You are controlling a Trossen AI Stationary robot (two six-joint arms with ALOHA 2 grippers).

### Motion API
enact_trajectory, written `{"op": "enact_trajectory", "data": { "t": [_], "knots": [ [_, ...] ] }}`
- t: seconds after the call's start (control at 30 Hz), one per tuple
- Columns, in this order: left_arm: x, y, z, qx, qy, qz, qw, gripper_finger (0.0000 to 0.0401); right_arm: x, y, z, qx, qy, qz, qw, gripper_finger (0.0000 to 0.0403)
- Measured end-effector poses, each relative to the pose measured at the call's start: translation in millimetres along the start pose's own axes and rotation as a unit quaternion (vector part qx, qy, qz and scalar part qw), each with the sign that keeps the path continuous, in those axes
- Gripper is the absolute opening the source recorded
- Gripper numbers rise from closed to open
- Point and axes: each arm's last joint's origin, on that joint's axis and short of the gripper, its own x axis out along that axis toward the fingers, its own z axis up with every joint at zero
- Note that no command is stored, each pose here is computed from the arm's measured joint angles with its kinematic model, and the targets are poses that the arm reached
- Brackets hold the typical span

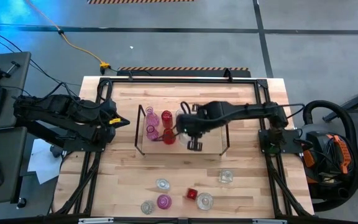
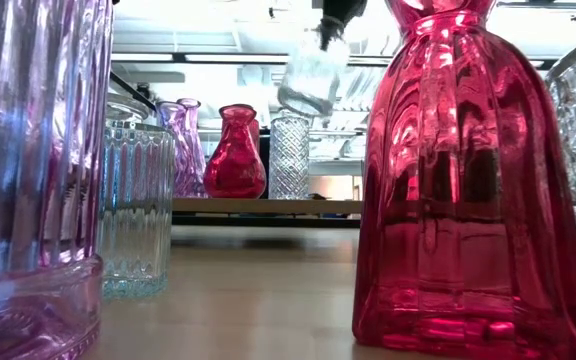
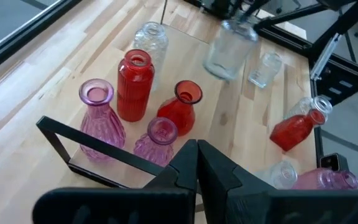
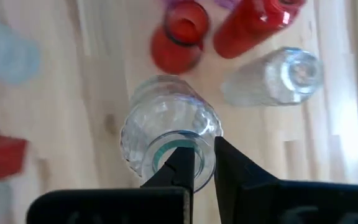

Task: Sort vases onto shelf
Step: Put the transparent vase aligned with the other transparent vase on the shelf

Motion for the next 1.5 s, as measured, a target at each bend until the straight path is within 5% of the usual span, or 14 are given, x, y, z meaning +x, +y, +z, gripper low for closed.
{"op": "enact_trajectory", "data": {
  "t": [0.8, 1.5],
  "knots": [
    [12, -2, 3, -0.006, -0.010, 0.057, 0.998, 0.0000, 70, -6, 15, -0.190, 0.070, 0.011, 0.979, 0.0010],
    [26, -7, 3, 0.011, 0.014, 0.070, 0.997, 0.0000, 77, -17, 21, -0.188, 0.053, 0.016, 0.981, 0.0010]
  ]
}}
